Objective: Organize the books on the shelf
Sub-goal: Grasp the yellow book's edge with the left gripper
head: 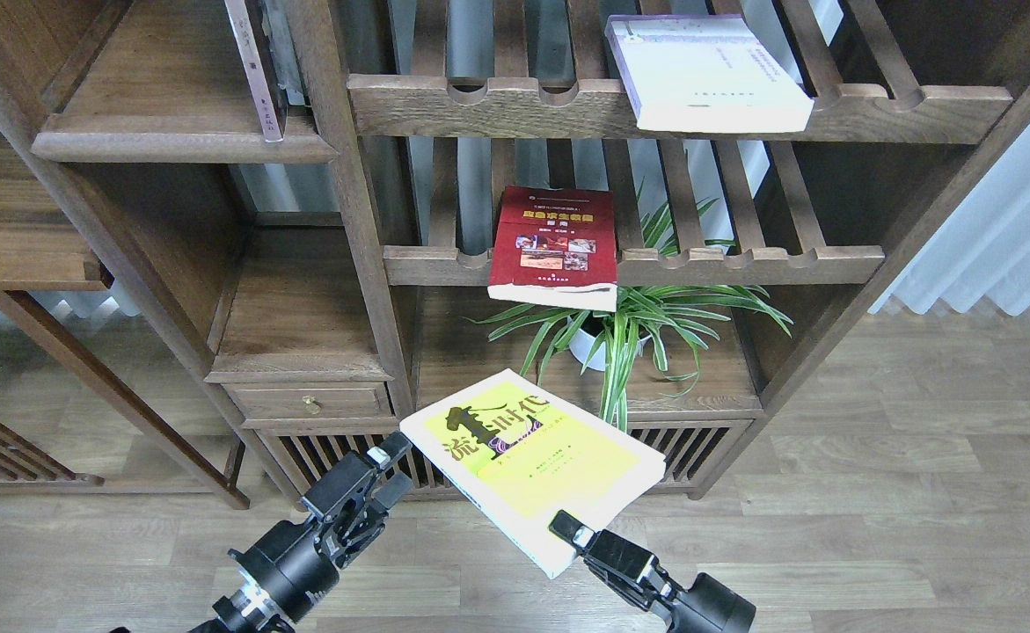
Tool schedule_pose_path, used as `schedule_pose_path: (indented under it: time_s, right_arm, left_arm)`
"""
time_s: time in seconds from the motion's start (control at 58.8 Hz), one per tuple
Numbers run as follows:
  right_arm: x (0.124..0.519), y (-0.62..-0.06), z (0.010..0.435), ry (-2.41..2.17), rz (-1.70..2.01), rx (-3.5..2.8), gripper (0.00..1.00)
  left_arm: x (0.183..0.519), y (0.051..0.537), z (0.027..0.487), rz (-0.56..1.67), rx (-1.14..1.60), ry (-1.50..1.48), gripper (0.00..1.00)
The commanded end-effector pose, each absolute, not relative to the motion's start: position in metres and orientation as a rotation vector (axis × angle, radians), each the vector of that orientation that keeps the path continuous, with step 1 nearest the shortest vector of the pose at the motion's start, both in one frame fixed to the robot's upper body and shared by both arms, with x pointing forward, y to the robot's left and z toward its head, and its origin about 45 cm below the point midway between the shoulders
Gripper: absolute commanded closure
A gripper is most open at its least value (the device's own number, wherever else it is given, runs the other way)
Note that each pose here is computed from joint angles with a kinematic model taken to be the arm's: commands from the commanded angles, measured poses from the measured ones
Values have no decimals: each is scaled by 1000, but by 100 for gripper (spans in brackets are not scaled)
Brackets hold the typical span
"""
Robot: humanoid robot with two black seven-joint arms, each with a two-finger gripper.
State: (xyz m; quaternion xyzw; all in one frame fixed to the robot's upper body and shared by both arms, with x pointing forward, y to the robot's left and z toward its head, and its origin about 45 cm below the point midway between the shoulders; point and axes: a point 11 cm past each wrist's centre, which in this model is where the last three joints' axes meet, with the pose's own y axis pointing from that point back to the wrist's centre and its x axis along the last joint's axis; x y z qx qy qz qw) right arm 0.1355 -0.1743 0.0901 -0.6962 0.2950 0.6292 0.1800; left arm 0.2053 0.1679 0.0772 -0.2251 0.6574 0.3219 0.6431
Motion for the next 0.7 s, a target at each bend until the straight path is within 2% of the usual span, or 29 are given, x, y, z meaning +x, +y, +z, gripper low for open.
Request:
schedule_pose_path:
  time_s: [0.0, 0.17, 0.323, 0.561, 0.646, 0.68]
  right_arm:
    - [129, -168, 88, 812, 1799, -1985, 95]
    - [126, -162, 88, 795, 1799, -2006, 95]
    - [126, -159, 89, 784, 1798, -2014, 95]
    - [126, -155, 90, 772, 1798, -2007, 95]
    - [126, -153, 90, 768, 1798, -2004, 95]
    - [126, -152, 90, 766, 1798, -2000, 95]
  left_arm:
    - [204, 168, 71, 745, -503, 1507, 9]
    - [209, 167, 68, 755, -502, 1505, 10]
    - [213, 161, 70, 741, -515, 1507, 22]
    - [207, 150, 68, 719, -500, 1527, 23]
    - [206, 149, 66, 717, -492, 1531, 40]
    - [206, 148, 66, 716, -495, 1533, 43]
